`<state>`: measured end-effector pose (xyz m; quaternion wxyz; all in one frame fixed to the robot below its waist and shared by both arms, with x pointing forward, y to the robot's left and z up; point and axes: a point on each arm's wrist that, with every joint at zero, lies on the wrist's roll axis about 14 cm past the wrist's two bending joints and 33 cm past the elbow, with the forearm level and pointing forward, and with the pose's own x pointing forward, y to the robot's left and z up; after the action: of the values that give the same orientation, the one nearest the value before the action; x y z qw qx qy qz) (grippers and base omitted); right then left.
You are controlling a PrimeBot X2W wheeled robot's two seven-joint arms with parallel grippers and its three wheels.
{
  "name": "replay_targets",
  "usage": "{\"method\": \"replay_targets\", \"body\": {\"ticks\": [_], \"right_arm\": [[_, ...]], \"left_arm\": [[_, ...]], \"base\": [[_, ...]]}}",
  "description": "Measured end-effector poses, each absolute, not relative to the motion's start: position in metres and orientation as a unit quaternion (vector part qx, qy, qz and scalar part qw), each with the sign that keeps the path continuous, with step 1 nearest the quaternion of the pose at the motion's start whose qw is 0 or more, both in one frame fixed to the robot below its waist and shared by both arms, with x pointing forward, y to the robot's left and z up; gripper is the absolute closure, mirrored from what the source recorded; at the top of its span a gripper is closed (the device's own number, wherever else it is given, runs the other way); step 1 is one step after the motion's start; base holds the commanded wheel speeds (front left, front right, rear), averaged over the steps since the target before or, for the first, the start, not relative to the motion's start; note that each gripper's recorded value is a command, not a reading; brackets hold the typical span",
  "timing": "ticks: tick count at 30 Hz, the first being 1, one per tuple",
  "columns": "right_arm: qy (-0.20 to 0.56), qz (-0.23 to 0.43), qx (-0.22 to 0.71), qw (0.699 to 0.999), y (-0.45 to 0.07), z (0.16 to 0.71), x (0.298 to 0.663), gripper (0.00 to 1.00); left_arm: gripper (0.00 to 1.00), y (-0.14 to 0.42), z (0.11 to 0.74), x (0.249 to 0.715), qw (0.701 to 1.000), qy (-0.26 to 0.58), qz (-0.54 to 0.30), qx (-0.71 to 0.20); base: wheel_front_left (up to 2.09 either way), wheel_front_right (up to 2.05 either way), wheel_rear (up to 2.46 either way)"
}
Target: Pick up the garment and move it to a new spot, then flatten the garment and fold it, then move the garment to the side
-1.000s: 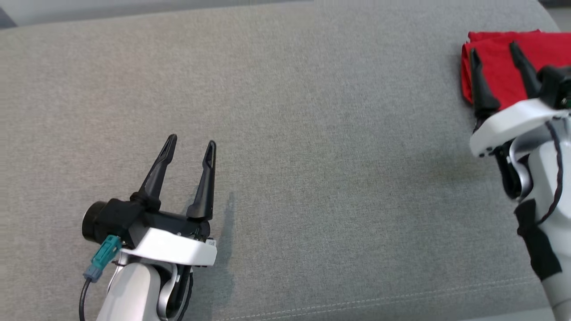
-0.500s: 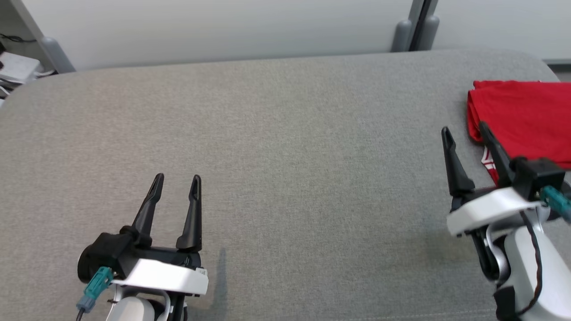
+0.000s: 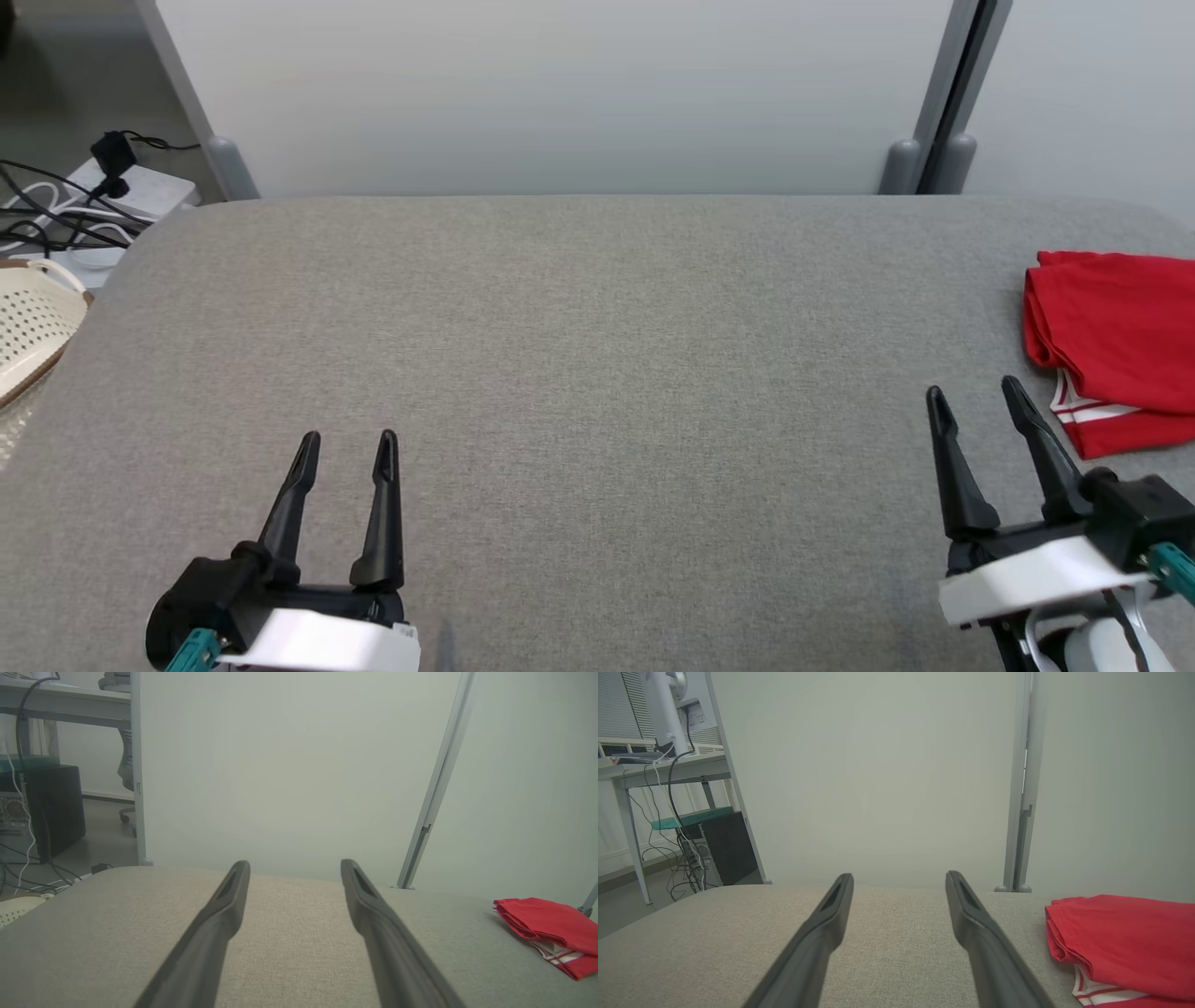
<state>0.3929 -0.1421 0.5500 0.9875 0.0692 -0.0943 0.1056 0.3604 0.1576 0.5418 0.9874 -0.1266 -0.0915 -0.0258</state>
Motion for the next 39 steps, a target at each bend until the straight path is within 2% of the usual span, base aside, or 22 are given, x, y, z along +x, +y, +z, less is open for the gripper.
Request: {"method": "replay_targets", "body": {"ticks": [13, 29, 30, 35, 39], "right_arm": [[-0.100, 0.084, 0.091, 0.987, -0.149, 0.548, 0.359, 0.00], [-0.091, 0.078, 0.090, 0.989, -0.151, 0.541, 0.354, 0.00], [-0.088, 0.078, 0.090, 0.989, -0.150, 0.539, 0.354, 1.00], [-0.041, 0.073, 0.101, 0.991, -0.149, 0.510, 0.345, 1.00], [-0.034, 0.067, 0.121, 0.990, -0.151, 0.506, 0.344, 1.00]], "left_arm": [[0.00, 0.168, 0.541, 0.333, 0.990, -0.096, -0.018, -0.105], [0.00, 0.171, 0.537, 0.333, 0.991, -0.090, -0.015, -0.093], [1.00, 0.170, 0.535, 0.333, 0.992, -0.087, -0.015, -0.090], [1.00, 0.168, 0.505, 0.324, 0.994, -0.040, -0.010, -0.100], [1.00, 0.169, 0.501, 0.323, 0.993, -0.031, -0.006, -0.118]], "base": [[0.00, 0.00, 0.00], [0.00, 0.00, 0.00], [0.00, 0.00, 0.00], [0.00, 0.00, 0.00], [0.00, 0.00, 0.00]]}}
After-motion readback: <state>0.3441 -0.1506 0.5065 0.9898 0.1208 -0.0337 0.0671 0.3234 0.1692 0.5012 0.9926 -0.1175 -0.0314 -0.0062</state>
